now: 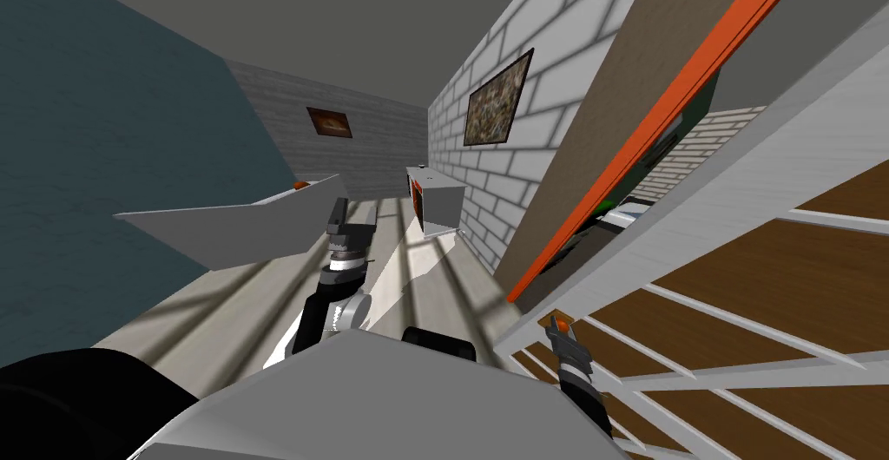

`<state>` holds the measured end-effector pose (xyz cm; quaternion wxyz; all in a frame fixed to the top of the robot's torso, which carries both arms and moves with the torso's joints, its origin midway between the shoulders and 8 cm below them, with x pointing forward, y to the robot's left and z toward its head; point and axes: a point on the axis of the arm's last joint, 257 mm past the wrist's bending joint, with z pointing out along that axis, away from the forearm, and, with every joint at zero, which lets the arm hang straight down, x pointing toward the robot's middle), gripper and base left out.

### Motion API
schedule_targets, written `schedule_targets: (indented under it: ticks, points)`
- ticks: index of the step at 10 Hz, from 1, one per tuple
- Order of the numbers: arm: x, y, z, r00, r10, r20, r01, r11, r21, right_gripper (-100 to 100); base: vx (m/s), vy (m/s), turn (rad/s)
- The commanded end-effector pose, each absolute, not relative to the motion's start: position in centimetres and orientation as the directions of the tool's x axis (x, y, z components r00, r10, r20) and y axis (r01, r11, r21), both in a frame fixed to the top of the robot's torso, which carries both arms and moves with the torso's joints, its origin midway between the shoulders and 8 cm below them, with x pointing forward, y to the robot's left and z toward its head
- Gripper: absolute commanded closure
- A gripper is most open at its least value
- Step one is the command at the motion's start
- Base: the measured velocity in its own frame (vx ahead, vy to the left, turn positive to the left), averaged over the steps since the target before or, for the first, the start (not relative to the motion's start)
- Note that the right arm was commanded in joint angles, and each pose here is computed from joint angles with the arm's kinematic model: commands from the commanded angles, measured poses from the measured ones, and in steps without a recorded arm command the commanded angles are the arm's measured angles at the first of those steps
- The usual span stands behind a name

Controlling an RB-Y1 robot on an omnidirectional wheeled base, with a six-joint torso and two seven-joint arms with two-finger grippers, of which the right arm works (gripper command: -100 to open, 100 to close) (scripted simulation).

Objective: Pull the door open

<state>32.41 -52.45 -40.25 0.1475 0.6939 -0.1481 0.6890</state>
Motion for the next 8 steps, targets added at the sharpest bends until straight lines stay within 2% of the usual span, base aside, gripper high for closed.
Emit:
schedule_targets:
  ticks: [1,8]
  points:
    - [32.3,-52.0,-40.2,0.005,0.000,1.000,-0.389,-0.921,0.002,100,-0.111,0.008,0.039]
    - [31.6,-49.1,-40.0,0.000,0.000,1.000,-0.253,-0.967,0.000,100,-0.222,0.002,0.049]
